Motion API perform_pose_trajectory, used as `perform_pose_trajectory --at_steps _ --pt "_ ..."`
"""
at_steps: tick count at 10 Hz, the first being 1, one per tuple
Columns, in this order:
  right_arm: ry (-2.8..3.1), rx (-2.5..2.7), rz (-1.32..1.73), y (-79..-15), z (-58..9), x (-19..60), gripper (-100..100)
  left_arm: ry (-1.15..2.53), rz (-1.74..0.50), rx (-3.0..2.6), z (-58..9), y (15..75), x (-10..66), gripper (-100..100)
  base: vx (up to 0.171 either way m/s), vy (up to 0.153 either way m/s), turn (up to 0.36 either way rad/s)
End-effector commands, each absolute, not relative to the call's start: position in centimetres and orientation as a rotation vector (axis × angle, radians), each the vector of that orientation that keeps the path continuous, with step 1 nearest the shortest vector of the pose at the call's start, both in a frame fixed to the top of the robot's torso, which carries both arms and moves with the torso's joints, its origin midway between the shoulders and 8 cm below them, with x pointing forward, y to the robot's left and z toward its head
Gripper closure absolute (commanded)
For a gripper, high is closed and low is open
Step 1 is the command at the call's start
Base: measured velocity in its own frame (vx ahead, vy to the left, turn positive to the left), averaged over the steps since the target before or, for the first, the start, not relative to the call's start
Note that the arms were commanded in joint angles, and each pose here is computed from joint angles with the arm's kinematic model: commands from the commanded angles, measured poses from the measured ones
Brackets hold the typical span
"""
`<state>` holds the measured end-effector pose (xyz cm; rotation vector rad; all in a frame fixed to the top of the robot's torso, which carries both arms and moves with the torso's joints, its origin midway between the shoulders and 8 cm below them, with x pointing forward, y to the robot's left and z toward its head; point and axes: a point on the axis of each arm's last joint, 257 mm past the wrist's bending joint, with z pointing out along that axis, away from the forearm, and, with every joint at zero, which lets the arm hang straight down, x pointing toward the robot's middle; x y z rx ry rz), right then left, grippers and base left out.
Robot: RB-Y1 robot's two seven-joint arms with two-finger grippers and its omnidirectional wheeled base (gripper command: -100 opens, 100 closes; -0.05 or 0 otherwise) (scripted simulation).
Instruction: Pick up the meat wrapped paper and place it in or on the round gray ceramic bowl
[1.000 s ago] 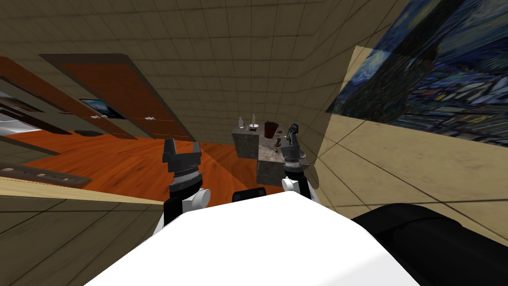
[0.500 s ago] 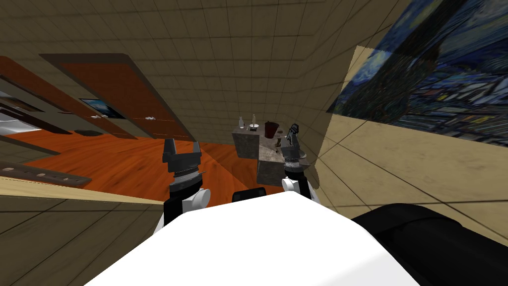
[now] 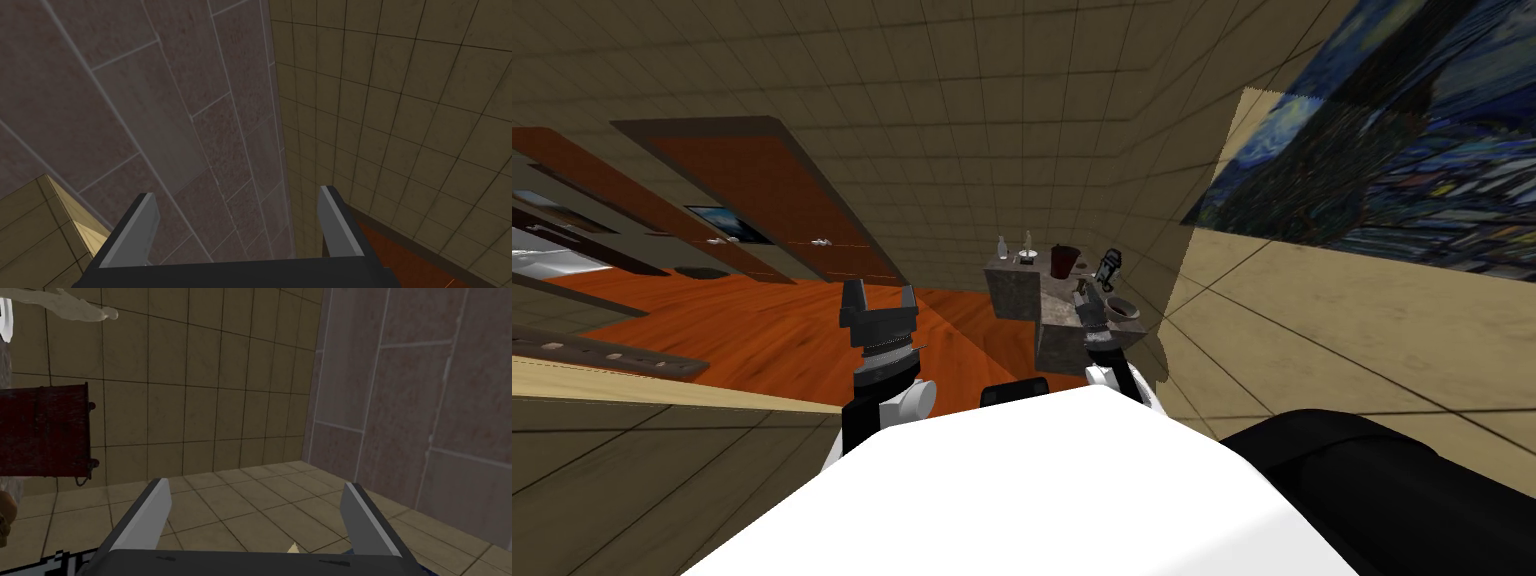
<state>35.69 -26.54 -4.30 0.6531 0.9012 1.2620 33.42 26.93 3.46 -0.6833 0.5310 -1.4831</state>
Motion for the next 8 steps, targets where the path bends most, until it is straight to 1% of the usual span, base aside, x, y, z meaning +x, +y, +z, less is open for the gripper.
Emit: perform_pose_trajectory --at_steps 1,2,3,5,6,7,8 --pt "1.021 0.668 1.190 -26.9 -7.9 36.5 -100 0.531 -1.483 -0.683 3.5 26.9 33.4 0 0.032 0.200 -0.001" --pt "1.097 0.668 1.141 -27.3 -10.0 36.7 -100 0.531 -1.483 -0.683 3.5 26.9 33.4 0 0.052 0.224 -0.009" --pt "1.103 0.675 1.137 -27.4 -10.5 36.7 -100 0.531 -1.483 -0.683 3.5 26.9 33.4 0 0.034 0.145 -0.020" --pt "1.274 0.679 1.016 -28.9 -15.7 36.6 -100 0.531 -1.483 -0.683 3.5 26.9 33.4 0 0.005 0.166 -0.008" --pt "1.282 0.686 1.011 -29.1 -16.2 36.6 -100 0.531 -1.483 -0.683 3.5 26.9 33.4 0 -0.001 0.144 -0.019" --pt "1.375 0.689 0.937 -30.3 -19.2 36.1 -100 0.531 -1.483 -0.683 3.5 26.9 33.4 0 0.022 0.158 -0.001" --pt "1.464 0.689 0.860 -31.7 -22.1 35.5 -100 0.531 -1.483 -0.683 3.5 26.9 33.4 0 0.016 0.215 -0.013"
